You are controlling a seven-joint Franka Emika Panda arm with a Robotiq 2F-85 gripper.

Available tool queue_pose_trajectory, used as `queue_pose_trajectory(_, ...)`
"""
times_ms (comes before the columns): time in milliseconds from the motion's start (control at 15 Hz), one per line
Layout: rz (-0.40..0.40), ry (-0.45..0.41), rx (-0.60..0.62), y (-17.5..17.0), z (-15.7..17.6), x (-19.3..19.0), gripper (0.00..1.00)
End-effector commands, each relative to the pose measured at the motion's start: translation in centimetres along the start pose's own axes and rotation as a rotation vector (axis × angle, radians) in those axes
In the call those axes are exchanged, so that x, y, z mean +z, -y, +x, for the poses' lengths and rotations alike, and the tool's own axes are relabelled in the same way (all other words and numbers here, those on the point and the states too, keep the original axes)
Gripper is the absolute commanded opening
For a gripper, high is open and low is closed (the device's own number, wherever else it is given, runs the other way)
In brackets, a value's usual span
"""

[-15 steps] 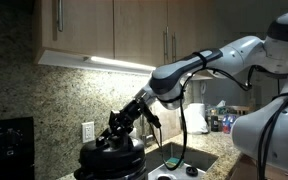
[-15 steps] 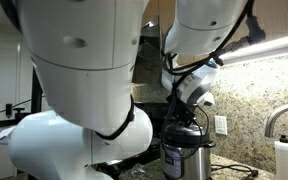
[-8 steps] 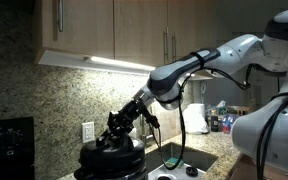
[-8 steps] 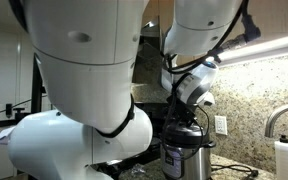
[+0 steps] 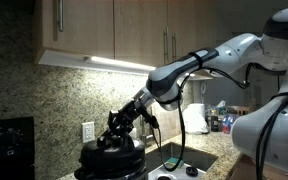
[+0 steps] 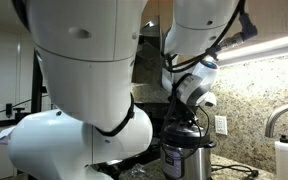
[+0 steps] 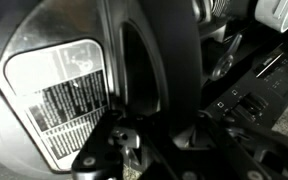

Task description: Pick up the lid and close the rice cooker

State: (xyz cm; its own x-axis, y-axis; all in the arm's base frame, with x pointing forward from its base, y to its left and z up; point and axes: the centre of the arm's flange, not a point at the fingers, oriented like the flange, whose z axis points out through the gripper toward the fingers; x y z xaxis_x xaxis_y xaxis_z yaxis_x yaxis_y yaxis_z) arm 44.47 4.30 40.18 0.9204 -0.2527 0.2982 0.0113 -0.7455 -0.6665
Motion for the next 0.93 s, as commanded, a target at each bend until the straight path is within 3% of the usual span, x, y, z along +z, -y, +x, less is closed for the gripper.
queue_pose_trajectory(0, -0.062, -0.048, 0.091, 1.1, -0.7, 1.3, 0.02)
queue_pose_trajectory(600, -0.139, -0.090, 0.257, 2.0, -2.0, 2.8, 0.02)
queue_pose_trajectory(867, -0.157, -0.152, 0.353, 2.2, -3.1, 2.8, 0.02)
